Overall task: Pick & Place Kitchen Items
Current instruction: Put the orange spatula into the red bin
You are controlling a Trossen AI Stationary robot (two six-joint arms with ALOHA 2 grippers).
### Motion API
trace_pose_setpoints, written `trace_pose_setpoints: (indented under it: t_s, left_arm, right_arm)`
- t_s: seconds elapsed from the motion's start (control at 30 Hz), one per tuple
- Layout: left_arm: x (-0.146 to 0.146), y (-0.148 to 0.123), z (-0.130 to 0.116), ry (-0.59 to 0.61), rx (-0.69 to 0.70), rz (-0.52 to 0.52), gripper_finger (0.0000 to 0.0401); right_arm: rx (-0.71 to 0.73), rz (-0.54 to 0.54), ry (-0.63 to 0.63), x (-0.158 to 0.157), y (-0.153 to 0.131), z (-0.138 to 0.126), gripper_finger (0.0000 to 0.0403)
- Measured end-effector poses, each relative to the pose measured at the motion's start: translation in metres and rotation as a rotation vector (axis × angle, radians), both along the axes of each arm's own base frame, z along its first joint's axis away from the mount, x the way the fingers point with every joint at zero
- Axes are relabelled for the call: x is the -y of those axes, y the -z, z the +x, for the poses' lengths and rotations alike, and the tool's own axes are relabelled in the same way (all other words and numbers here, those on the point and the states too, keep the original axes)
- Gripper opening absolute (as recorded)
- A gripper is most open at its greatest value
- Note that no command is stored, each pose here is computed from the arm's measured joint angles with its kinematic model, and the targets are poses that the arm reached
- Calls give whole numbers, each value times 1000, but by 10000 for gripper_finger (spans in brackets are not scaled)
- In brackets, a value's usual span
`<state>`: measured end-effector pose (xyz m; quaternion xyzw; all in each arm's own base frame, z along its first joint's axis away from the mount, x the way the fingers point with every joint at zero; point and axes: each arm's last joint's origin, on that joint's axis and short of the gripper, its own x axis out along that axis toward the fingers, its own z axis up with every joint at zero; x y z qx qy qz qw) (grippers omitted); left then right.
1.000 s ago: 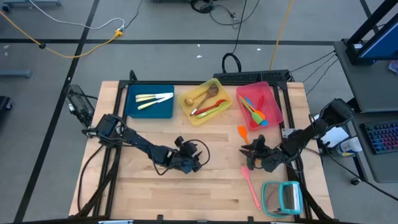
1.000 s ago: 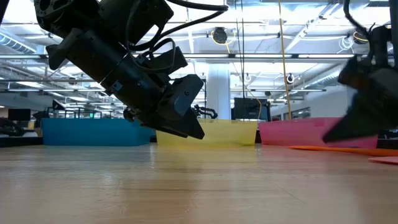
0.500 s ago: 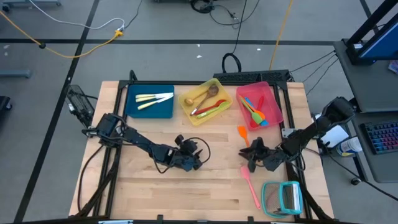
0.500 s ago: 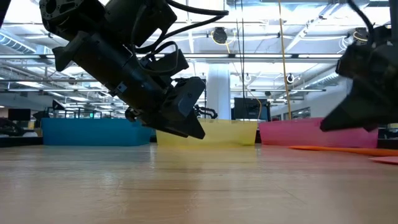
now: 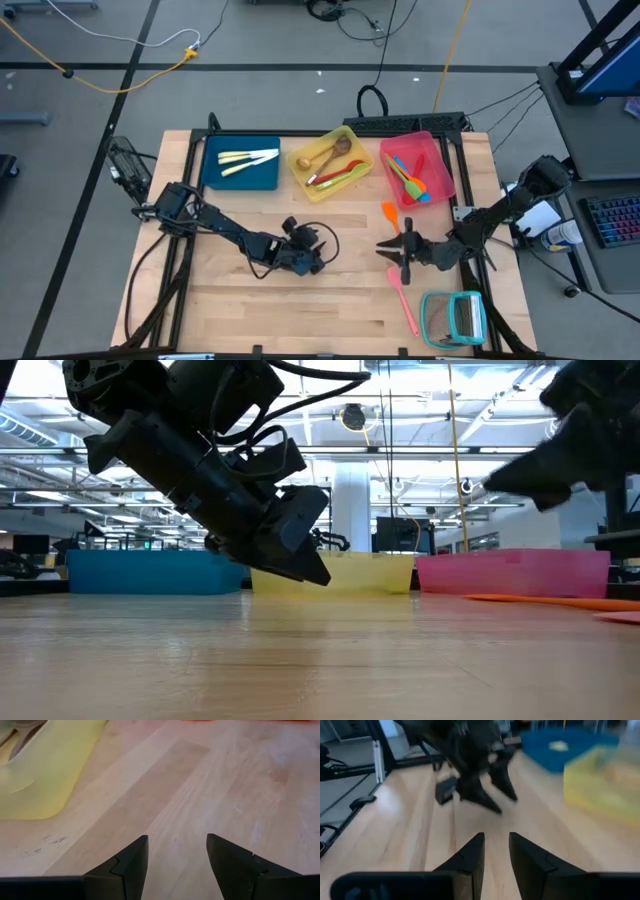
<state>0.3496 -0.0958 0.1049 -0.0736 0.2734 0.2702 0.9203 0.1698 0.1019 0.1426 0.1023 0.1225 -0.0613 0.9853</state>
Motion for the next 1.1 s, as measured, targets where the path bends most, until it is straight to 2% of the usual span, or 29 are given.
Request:
trace_pose_setpoints:
  t_s: [0.07,0.2,0.3,0.43,0.6,0.7,0.87,1.1]
  left_arm:
    - [0,0,0,22,-12,4,207]
    - [2,-1,2,79,-26,12,207]
    - [3,-3,4,124,-13,32,207]
    - [3,-8,9,191,14,78,207]
    - [-3,-13,14,203,47,113,207]
    - [-8,-13,15,191,46,117,207]
    - [-17,-13,17,168,42,118,207]
    - [-27,-13,19,141,39,120,207]
  right_arm:
    - [46,-55,-11,1,-6,3,82]
    - [137,-28,19,5,-16,8,82]
    - [131,-67,30,9,-16,9,84]
    - [78,-92,67,15,-10,11,105]
    - [-18,-106,260,30,2,11,147]
    - [-86,-49,360,40,12,9,163]
    - [-209,13,471,52,28,1,163]
    - [-275,64,603,66,37,-5,154]
